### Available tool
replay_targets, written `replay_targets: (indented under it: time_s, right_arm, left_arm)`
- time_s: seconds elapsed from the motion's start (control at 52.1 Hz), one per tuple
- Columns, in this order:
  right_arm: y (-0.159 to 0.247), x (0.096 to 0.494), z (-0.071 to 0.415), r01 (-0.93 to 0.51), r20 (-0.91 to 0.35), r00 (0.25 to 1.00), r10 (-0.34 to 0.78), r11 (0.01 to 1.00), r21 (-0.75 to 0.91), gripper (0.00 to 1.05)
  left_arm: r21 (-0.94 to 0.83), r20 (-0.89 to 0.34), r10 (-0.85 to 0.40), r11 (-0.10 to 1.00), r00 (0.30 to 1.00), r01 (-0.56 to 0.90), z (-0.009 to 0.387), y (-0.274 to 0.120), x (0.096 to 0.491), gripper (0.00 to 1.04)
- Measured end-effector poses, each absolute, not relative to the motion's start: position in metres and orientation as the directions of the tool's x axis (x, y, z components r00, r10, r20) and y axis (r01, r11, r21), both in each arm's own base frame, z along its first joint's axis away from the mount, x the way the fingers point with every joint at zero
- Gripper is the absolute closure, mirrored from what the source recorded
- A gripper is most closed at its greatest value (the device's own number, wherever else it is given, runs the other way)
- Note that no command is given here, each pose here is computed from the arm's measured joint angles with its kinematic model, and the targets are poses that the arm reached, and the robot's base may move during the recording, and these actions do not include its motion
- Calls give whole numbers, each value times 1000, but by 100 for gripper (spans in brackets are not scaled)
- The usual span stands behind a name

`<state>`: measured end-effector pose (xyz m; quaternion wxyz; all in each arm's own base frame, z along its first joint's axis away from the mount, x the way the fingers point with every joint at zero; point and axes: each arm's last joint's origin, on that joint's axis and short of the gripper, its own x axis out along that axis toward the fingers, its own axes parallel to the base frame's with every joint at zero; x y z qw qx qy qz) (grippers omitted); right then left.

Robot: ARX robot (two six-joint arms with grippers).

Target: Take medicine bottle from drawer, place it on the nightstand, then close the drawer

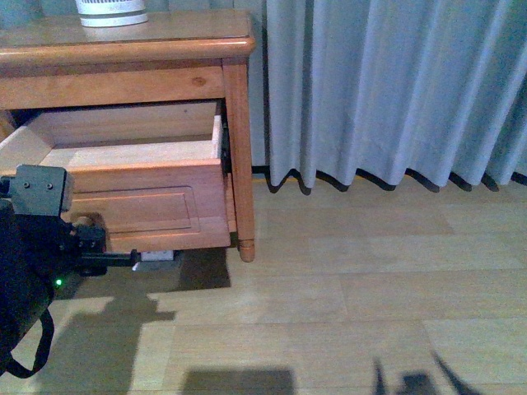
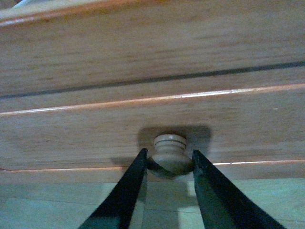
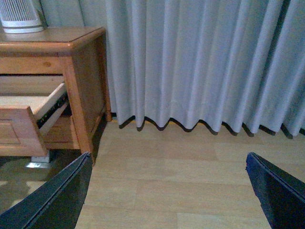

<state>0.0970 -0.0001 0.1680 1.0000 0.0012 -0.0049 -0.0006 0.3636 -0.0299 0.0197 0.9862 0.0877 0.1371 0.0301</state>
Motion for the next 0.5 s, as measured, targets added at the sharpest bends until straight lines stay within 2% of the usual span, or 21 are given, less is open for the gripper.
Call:
replay_targets:
  time_s: [0.23, 0.384, 0.422, 0.499]
  right_arm:
    - [0, 97, 168, 1, 10, 1000, -1, 1000, 2, 7]
    - [0, 97, 168, 1, 10, 1000, -1, 1000, 2, 7]
    - [0, 97, 168, 1, 10, 1000, -1, 1000, 2, 7]
    - [0, 97, 168, 1, 10, 1000, -1, 1000, 2, 7]
  left_arm:
    - [201, -312, 93, 979, 946, -30, 22, -27, 358, 33]
    - [216, -326, 97, 976, 940, -26, 59, -16, 345, 8]
    - [221, -314, 101, 975, 944, -30, 72, -13, 342, 5]
    - [235, -289, 102, 971, 952, -33, 98, -7, 333, 8]
